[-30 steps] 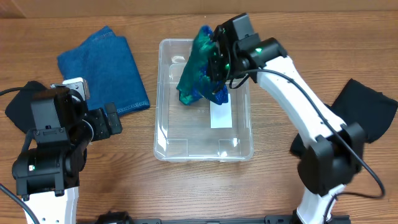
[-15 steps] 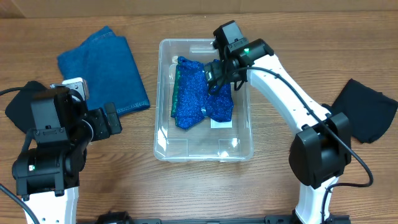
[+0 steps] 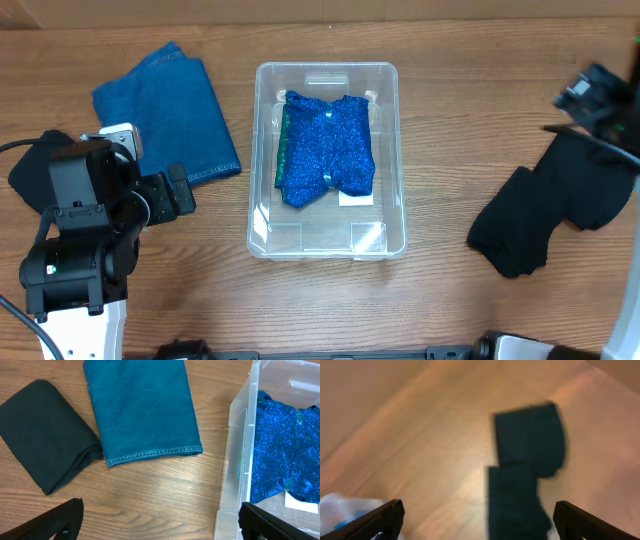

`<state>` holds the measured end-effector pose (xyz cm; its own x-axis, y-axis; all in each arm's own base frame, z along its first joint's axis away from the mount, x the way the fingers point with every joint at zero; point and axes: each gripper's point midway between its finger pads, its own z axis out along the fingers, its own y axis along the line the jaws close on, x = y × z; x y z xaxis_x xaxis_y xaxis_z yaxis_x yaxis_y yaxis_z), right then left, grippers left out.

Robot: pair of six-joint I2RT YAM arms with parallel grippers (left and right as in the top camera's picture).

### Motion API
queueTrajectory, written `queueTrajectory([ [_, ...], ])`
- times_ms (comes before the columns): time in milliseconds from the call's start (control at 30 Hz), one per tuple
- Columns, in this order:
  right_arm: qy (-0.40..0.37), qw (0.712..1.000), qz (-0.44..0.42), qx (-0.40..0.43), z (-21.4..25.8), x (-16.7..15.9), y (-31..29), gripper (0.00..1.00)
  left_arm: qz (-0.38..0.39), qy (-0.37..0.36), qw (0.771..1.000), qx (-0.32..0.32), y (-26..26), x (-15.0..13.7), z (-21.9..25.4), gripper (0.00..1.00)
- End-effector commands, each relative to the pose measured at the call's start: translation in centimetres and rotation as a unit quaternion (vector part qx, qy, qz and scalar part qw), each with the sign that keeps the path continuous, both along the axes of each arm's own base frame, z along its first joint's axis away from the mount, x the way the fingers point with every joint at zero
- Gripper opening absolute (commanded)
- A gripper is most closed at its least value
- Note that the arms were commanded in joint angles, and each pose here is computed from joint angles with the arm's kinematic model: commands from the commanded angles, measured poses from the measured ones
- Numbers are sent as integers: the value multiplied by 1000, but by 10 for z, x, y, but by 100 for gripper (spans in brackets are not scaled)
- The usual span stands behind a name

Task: Pack container
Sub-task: 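Grasp the black cloth on the right with the right gripper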

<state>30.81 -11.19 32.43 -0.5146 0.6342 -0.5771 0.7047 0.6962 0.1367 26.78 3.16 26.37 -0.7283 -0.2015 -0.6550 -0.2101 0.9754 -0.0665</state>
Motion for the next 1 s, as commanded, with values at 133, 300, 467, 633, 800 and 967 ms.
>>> queueTrajectory([
  [133,43,984,-81,150,-130,-69,-39,100,6,-12,1000,3,1,3,9,100],
  [300,73,972,-71,214,-247,-75,-40,100,6,-12,1000,2,1,3,9,100],
  [467,122,957,-73,254,-304,-76,-36,100,6,-12,1000,2,1,3,9,100],
  [633,123,935,-54,328,-332,-65,-17,95,6,-12,1000,2,1,3,9,100],
  [800,70,909,17,411,-318,-47,16,7,6,-12,1000,2,1,3,9,100],
  [967,2,901,119,417,-268,-21,35,4,6,-12,1000,2,1,3,9,100],
])
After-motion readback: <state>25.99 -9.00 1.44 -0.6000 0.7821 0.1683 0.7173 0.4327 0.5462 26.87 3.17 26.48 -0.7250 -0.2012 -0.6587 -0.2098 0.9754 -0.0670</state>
